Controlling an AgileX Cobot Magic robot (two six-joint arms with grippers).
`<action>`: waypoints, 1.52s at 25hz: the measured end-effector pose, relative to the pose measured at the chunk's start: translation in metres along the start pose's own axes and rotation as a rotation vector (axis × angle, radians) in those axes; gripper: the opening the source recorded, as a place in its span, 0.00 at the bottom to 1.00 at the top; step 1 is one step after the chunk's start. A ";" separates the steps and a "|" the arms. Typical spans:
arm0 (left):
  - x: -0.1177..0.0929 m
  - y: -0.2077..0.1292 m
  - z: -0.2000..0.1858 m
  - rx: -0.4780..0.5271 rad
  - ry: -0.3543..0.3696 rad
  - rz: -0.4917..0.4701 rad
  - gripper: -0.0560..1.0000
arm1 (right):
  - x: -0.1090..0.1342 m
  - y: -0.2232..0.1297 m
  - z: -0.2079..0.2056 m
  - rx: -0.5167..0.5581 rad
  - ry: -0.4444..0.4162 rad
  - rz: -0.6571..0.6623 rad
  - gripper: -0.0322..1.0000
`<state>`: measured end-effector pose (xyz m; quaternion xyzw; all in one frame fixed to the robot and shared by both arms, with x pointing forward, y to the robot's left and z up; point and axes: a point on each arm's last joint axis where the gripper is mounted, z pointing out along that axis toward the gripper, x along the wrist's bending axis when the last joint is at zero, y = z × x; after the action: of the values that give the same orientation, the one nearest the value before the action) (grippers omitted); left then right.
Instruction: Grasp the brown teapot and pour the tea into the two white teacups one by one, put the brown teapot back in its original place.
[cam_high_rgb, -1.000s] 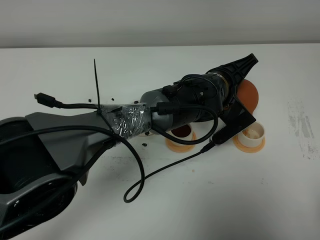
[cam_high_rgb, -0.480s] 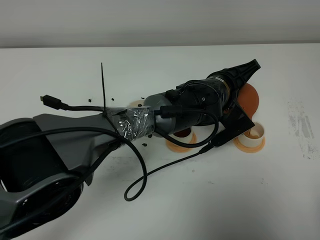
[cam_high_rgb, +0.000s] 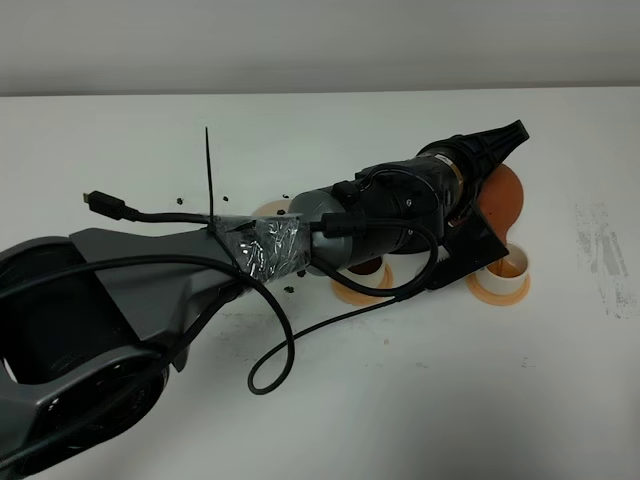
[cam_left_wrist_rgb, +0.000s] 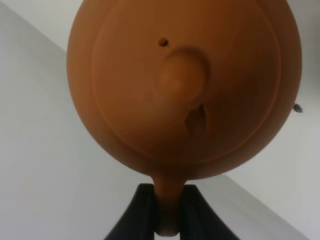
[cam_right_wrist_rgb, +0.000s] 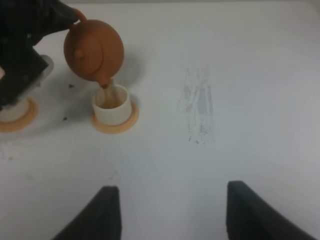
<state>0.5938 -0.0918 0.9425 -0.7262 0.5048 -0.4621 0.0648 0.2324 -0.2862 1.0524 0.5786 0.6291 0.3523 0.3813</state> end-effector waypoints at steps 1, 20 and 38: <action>0.000 0.000 0.000 0.001 0.003 0.005 0.17 | 0.000 0.000 0.000 0.000 0.000 0.000 0.50; 0.004 0.000 0.000 0.002 0.040 0.060 0.17 | 0.000 0.000 0.000 0.000 0.000 0.000 0.50; 0.009 -0.001 -0.002 0.002 0.085 0.121 0.17 | 0.000 0.000 0.000 0.000 0.000 0.000 0.50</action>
<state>0.5935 -0.0977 0.9494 -0.6741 0.5496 -0.4882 0.0718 0.2324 -0.2862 1.0524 0.5786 0.6291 0.3523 0.3813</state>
